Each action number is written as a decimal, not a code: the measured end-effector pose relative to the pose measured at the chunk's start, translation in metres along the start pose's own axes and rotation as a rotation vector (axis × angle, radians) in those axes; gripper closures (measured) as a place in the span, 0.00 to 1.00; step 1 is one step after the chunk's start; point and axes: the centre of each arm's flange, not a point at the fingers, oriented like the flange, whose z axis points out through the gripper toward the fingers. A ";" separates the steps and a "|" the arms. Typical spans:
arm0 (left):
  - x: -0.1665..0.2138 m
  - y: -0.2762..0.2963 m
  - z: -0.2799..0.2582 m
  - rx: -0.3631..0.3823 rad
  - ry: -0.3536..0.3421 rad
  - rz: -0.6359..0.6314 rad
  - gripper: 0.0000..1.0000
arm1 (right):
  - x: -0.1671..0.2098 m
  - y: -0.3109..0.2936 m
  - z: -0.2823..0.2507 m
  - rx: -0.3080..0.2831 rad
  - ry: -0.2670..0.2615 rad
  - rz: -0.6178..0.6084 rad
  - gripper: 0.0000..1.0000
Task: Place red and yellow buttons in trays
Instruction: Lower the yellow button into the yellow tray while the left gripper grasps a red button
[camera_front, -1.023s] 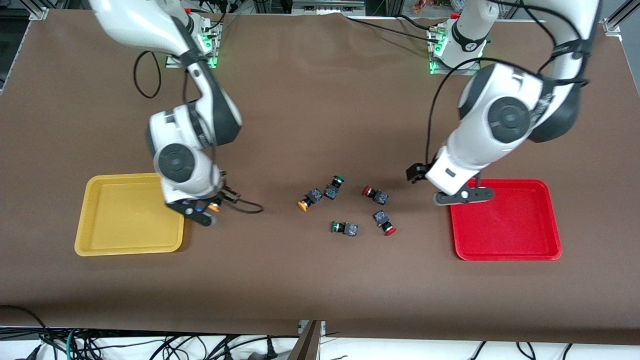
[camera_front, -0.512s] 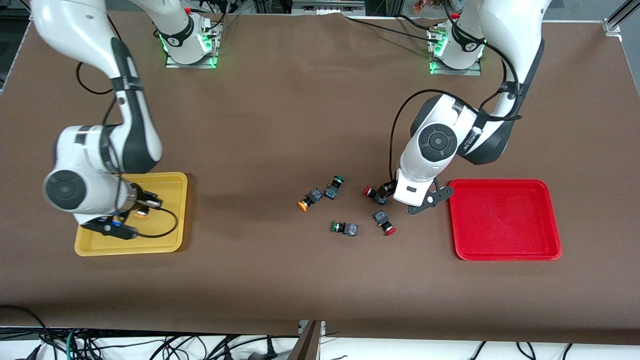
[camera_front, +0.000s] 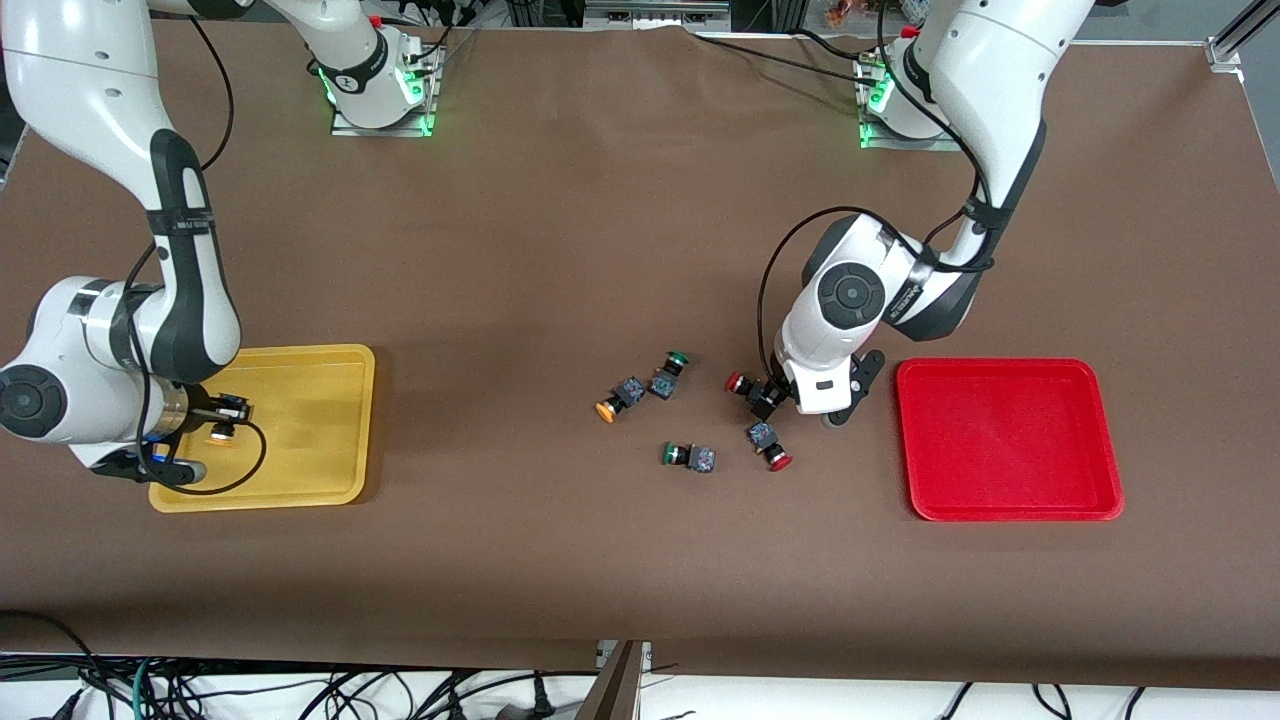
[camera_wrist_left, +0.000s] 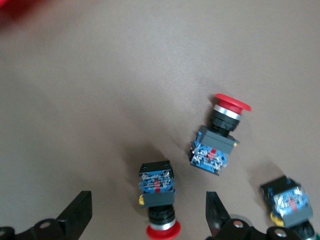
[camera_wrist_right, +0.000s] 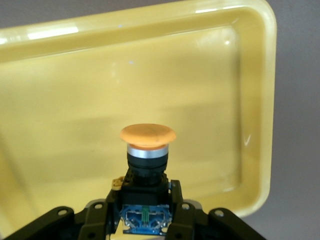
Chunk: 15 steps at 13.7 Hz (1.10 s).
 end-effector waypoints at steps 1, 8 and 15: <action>0.000 0.001 0.008 -0.007 -0.004 -0.042 0.00 | 0.002 0.007 0.010 -0.001 0.002 -0.028 0.59; -0.015 -0.002 0.053 -0.007 0.005 -0.131 0.00 | 0.000 0.035 0.057 0.020 0.001 -0.138 0.59; -0.022 -0.001 0.054 -0.015 0.059 -0.134 0.49 | -0.006 0.043 0.073 0.041 -0.003 -0.159 0.53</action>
